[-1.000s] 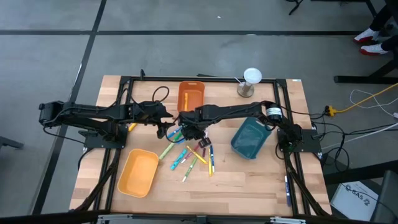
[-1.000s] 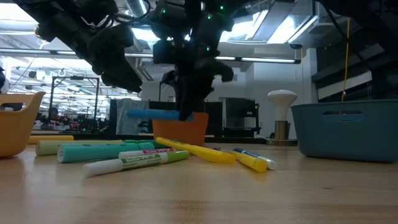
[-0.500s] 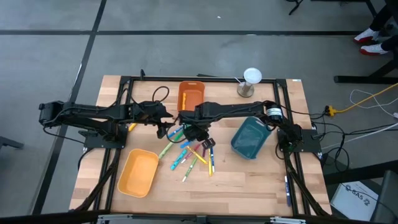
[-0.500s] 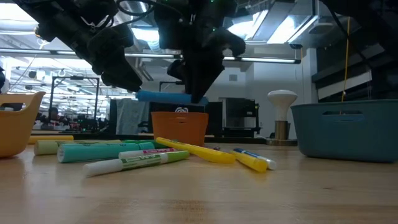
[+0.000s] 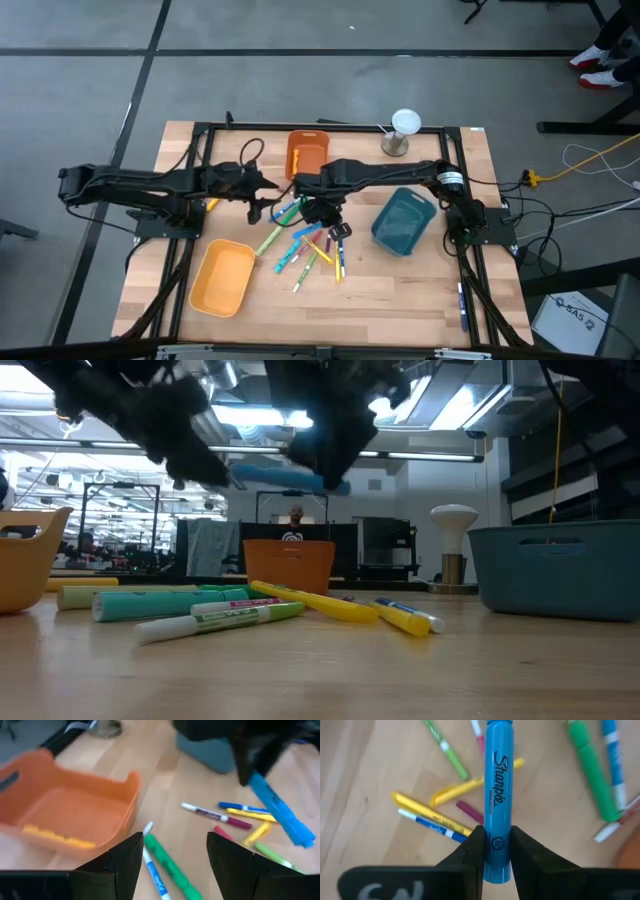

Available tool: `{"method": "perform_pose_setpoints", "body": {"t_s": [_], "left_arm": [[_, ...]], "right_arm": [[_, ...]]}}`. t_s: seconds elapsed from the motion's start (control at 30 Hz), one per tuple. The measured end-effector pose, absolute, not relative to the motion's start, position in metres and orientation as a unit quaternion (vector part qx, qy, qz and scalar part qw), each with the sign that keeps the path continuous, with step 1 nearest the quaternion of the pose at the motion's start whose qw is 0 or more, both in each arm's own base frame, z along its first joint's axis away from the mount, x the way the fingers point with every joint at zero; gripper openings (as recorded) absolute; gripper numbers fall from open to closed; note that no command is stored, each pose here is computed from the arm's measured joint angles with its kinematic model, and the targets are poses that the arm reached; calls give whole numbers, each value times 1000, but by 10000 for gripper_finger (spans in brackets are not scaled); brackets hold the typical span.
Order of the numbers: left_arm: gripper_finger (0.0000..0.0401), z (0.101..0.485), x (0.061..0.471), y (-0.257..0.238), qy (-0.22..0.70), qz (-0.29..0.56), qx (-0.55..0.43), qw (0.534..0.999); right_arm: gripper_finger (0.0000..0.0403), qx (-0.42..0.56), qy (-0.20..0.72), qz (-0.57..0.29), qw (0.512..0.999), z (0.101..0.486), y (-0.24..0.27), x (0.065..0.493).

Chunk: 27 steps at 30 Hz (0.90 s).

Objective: Pick & Place Markers
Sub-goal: Put the blue highlighter pen into the orange bin

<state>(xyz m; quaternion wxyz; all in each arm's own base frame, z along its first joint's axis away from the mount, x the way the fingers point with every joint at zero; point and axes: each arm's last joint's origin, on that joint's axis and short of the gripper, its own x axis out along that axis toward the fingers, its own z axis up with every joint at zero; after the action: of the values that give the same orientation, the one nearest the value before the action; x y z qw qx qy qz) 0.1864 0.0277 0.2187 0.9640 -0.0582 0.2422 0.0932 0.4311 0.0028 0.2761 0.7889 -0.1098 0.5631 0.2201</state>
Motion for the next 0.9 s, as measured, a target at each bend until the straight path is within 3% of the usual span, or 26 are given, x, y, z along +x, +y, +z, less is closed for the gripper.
{"method": "perform_pose_setpoints", "body": {"t_s": [0.1, 0.23, 0.5, 0.9], "left_arm": [[214, 223, 176, 17, 217, 73, -31, 973], [214, 220, 156, 5, 171, 108, -32, 979], [214, 213, 118, -7, 90, 133, -32, 986], [214, 183, 93, -8, 30, 122, -48, 991]], "right_arm": [[69, -110, 555, 217, 796, 281, 3, 430], [69, -106, 555, 206, 799, 281, 3, 431], [68, -100, 549, 186, 808, 252, 2, 418], [70, -95, 356, 100, 924, 262, 0, 375]]}}
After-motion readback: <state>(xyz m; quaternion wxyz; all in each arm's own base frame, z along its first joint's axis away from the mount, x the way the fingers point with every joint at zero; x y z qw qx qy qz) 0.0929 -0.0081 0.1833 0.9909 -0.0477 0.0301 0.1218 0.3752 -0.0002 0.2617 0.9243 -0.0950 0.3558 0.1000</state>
